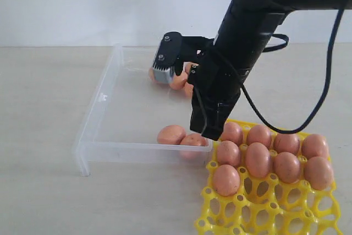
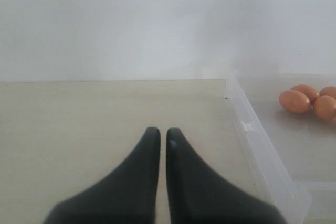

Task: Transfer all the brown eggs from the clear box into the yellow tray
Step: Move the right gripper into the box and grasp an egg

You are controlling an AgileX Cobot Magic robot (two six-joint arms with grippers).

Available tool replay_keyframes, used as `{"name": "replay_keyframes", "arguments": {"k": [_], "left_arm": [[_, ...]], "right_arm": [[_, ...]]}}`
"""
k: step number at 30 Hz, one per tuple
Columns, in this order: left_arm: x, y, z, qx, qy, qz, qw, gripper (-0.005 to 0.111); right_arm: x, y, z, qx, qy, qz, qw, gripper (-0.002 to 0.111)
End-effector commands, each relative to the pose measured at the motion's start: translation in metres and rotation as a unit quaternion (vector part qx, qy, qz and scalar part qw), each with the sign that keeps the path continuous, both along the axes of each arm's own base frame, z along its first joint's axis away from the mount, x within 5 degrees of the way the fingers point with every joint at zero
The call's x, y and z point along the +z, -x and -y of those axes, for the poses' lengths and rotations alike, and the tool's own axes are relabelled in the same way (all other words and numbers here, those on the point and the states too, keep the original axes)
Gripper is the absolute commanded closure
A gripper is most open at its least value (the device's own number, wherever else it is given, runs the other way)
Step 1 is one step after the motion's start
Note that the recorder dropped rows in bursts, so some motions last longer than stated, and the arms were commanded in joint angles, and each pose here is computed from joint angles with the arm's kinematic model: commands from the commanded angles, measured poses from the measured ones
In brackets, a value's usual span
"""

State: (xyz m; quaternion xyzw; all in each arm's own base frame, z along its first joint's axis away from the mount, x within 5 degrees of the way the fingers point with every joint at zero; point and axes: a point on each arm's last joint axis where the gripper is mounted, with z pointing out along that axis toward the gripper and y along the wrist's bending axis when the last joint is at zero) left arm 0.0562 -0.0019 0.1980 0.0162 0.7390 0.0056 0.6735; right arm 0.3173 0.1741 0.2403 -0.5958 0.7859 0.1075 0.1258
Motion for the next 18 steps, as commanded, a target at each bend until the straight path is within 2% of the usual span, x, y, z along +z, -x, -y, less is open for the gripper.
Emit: {"name": "replay_keyframes", "arguments": {"k": [1,4,7,9,12,14,16,18], "left_arm": [[-0.001,0.0,0.0,-0.003,-0.001,0.002,1.0,0.103],[-0.001,0.0,0.0,-0.003,-0.001,0.002,1.0,0.103],[-0.001,0.0,0.0,-0.003,-0.001,0.002,1.0,0.103],[-0.001,0.0,0.0,-0.003,-0.001,0.002,1.0,0.103],[-0.001,0.0,0.0,-0.003,-0.001,0.002,1.0,0.103],[-0.001,0.0,0.0,-0.003,-0.001,0.002,1.0,0.103],[-0.001,0.0,0.0,-0.003,-0.001,0.002,1.0,0.103],[-0.001,0.0,0.0,-0.003,-0.001,0.002,1.0,0.103]], "right_arm": [[0.004,0.0,-0.001,-0.022,-0.061,-0.109,0.992,0.109],[0.008,0.003,-0.006,0.021,-0.064,-0.087,0.994,0.109],[0.008,0.002,-0.019,0.078,-0.069,-0.022,0.994,0.106],[0.006,0.004,-0.032,0.121,-0.057,0.019,0.991,0.095],[0.004,0.003,-0.044,0.147,-0.013,0.092,0.985,0.068],[0.006,-0.002,-0.052,0.145,-0.007,0.145,0.979,0.051],[0.009,-0.008,-0.057,0.125,-0.022,0.185,0.975,0.044],[0.012,-0.014,-0.06,0.111,-0.037,0.218,0.969,0.045]]}}
